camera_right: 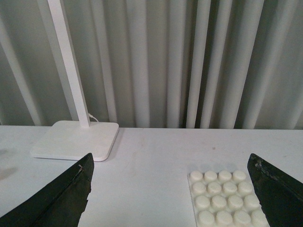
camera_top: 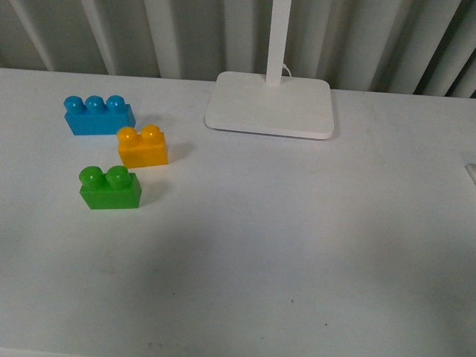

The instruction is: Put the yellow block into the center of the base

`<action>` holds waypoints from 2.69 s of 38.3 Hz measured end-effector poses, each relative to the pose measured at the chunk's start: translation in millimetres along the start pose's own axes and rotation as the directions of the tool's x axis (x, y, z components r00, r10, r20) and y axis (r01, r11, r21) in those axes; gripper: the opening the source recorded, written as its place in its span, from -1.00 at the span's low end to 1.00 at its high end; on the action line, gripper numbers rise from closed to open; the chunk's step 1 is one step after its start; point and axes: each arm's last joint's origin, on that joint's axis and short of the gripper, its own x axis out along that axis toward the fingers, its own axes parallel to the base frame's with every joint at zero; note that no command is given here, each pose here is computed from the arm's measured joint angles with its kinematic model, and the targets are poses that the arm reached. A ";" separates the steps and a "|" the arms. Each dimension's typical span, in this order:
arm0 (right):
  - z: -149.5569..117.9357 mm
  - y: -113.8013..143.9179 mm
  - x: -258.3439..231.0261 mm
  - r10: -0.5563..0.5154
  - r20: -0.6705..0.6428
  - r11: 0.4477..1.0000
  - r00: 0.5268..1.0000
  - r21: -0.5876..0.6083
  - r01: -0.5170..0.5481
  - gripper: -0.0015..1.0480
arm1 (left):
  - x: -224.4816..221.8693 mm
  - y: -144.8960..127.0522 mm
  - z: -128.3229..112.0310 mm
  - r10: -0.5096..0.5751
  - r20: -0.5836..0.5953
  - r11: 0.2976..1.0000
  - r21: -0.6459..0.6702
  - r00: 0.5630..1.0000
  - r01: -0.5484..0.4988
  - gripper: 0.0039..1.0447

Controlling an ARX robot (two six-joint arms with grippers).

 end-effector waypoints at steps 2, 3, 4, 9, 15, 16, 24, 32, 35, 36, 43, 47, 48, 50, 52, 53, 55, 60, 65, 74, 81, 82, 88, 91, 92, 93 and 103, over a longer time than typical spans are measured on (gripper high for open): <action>0.0 0.0 0.0 0.000 0.000 1.000 1.000 0.000 0.000 0.82 | 0.0 0.0 0.0 0.000 0.000 1.000 0.000 1.000 0.000 0.88; 0.0 0.0 0.0 0.000 0.000 1.000 1.000 0.000 0.000 0.82 | 0.0 0.0 0.0 0.000 0.000 1.000 0.000 1.000 0.000 0.88; 0.0 0.0 0.0 0.000 0.000 1.000 1.000 0.000 0.000 0.82 | 0.0 0.0 0.0 0.000 0.000 1.000 0.000 1.000 0.000 0.88; 0.0 0.0 0.0 0.000 0.000 1.000 1.000 0.000 0.000 0.82 | 0.0 0.0 0.0 0.000 0.000 1.000 0.000 1.000 0.000 0.88; 0.0 0.0 0.0 0.000 0.000 1.000 1.000 0.000 0.000 0.82 | 0.0 0.0 0.0 0.000 0.000 1.000 0.000 1.000 0.000 0.88; 0.0 0.0 0.0 0.000 0.000 1.000 1.000 0.000 0.000 0.82 | 0.0 0.0 0.0 0.000 0.000 1.000 0.000 1.000 0.000 0.88; 0.0 0.0 0.0 0.000 0.000 1.000 1.000 0.000 0.000 0.82 | 0.0 0.0 0.0 0.000 0.000 1.000 0.000 1.000 0.000 0.88; 2.3 -5.3 4.8 0.077 -0.316 0.997 0.946 0.034 -0.070 0.82 | 0.0 0.0 0.0 0.000 0.000 1.000 0.000 1.000 0.000 0.88; 3.9 -26.3 31.4 0.017 -0.461 0.999 0.887 0.050 0.007 0.82 | 0.0 0.0 0.0 0.000 0.000 1.000 0.000 1.000 0.000 0.88; 3.2 -36.8 45.2 -0.021 -0.478 0.998 0.878 0.039 0.045 0.82 | 0.0 0.0 0.0 0.000 0.000 1.000 0.000 1.000 0.000 0.88; -27.2 -75.7 130.4 -0.117 -0.602 0.993 0.790 -0.046 0.112 0.82 | 0.0 0.0 0.0 0.000 0.000 1.000 0.000 1.000 0.000 0.88; -48.4 -84.4 160.7 -0.147 -0.676 0.987 0.722 -0.054 0.150 0.82 | 0.0 0.0 0.0 0.000 0.000 1.000 0.000 1.000 0.000 0.88; -53.5 -86.0 167.9 -0.153 -0.691 0.986 0.707 -0.053 0.161 0.82 | 0.0 0.0 0.0 0.000 0.000 1.000 0.000 1.000 0.000 0.88; -64.5 -88.4 183.7 -0.174 -0.714 0.981 0.678 -0.067 0.182 0.82 | 0.0 0.0 0.0 0.000 0.000 1.000 0.000 1.000 0.000 0.88; -73.3 -89.5 195.7 -0.180 -0.730 0.979 0.659 -0.068 0.191 0.82 | 0.0 0.0 0.0 0.000 0.000 1.000 0.000 1.000 0.000 0.88; -77.2 -90.4 200.8 -0.181 -0.739 0.978 0.649 -0.065 0.199 0.82 | 0.0 0.0 0.0 0.000 0.000 1.000 0.000 1.000 0.000 0.88; -83.6 -91.3 210.7 -0.187 -0.749 0.975 0.635 -0.064 0.212 0.82 | 0.0 0.0 0.0 0.000 0.000 1.000 0.000 1.000 0.000 0.88; -90.5 -95.2 232.7 -0.200 -0.758 0.968 0.621 -0.056 0.245 0.82 | 0.0 0.0 0.0 0.000 0.000 1.000 0.000 1.000 0.000 0.88; -95.2 -97.1 242.0 -0.226 -0.764 0.962 0.605 -0.075 0.264 0.82 | 0.0 0.0 0.0 0.000 0.000 1.000 0.000 1.000 0.000 0.88; -105.1 -96.6 242.1 -0.233 -0.781 0.958 0.580 -0.082 0.273 0.82 | 0.0 0.0 0.0 0.000 0.000 1.000 0.000 1.000 0.000 0.88; -107.5 -90.7 243.4 -0.226 -0.789 0.961 0.571 -0.085 0.263 0.82 | 0.0 0.0 0.0 0.000 0.000 1.000 0.000 1.000 0.000 0.88; -107.7 -88.7 243.9 -0.220 -0.794 0.962 0.567 -0.080 0.261 0.82 | 0.0 0.0 0.0 0.000 0.000 1.000 0.000 1.000 0.000 0.88; -108.9 -76.7 247.8 -0.161 -0.820 0.970 0.549 -0.028 0.242 0.82 | 0.0 0.0 0.0 0.000 0.000 1.000 0.000 1.000 0.000 0.88; -112.7 -68.5 248.3 -0.160 -0.839 0.973 0.521 -0.046 0.226 0.82 | 0.0 -0.1 0.0 -0.002 0.000 1.000 0.000 1.000 0.002 0.88; -112.8 -65.8 249.1 -0.141 -0.842 0.976 0.521 -0.030 0.216 0.82 | 0.0 0.0 0.0 0.000 0.000 1.000 0.000 1.000 0.000 0.88; -115.2 -63.6 248.7 -0.112 -0.851 0.978 0.513 -0.004 0.208 0.82 | 0.0 0.0 0.0 0.000 0.000 1.000 0.000 1.000 0.000 0.88; -119.5 -54.4 249.1 -0.103 -0.868 0.980 0.485 -0.006 0.197 0.82 | 0.0 0.0 -0.1 0.000 -0.001 1.000 0.000 1.000 0.000 0.88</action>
